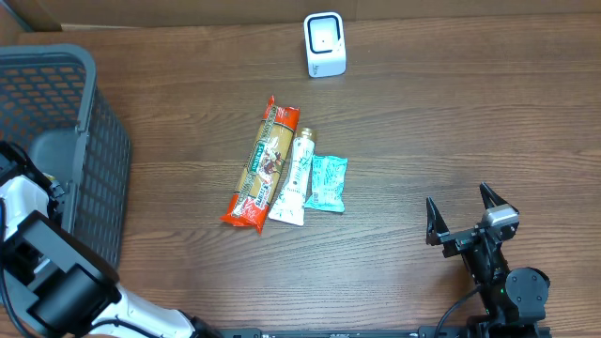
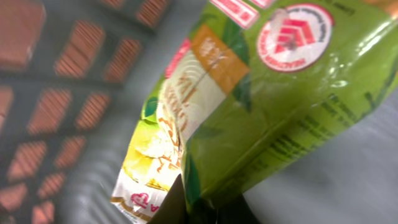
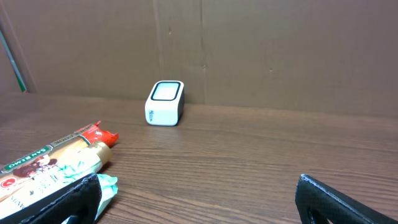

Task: Scan the item barcode
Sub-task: 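Grasp the green-yellow packet in the basket with the left gripper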

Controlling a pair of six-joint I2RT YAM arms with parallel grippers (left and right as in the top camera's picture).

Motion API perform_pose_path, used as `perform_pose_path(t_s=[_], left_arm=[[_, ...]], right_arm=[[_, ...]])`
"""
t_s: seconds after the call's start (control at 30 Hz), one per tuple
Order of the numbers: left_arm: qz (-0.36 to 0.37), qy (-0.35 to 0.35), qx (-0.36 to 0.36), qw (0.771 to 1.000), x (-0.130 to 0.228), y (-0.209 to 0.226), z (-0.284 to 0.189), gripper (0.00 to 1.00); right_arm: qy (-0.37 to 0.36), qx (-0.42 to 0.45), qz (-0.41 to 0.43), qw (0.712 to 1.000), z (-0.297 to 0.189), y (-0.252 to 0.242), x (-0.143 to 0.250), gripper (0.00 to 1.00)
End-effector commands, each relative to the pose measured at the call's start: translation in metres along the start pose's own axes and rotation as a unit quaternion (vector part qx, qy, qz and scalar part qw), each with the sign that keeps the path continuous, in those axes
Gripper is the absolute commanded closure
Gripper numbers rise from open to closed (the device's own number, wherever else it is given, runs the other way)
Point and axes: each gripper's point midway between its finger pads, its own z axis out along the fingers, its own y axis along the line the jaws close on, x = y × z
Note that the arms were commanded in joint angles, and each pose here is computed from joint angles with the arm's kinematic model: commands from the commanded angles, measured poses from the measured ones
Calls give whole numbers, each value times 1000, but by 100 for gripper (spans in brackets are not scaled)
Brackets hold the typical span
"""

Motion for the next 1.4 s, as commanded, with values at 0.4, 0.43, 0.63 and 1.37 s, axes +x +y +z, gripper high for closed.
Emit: perform_pose_path(t_s=[0.4, 0.43, 0.63, 1.37], left_arm=[[-192, -322, 172, 911, -66, 34, -277, 96], [-190, -333, 189, 904, -65, 30, -289, 96], [-191, -357, 168, 899, -60, 33, -310, 96], [-216, 17, 129, 968, 0, 8, -41, 21]], right_arm=[[-1, -6, 1, 1000, 0, 3, 2, 0], [-1, -6, 1, 1000, 0, 3, 2, 0], [-1, -6, 1, 1000, 0, 3, 2, 0], [-1, -6, 1, 1000, 0, 3, 2, 0]])
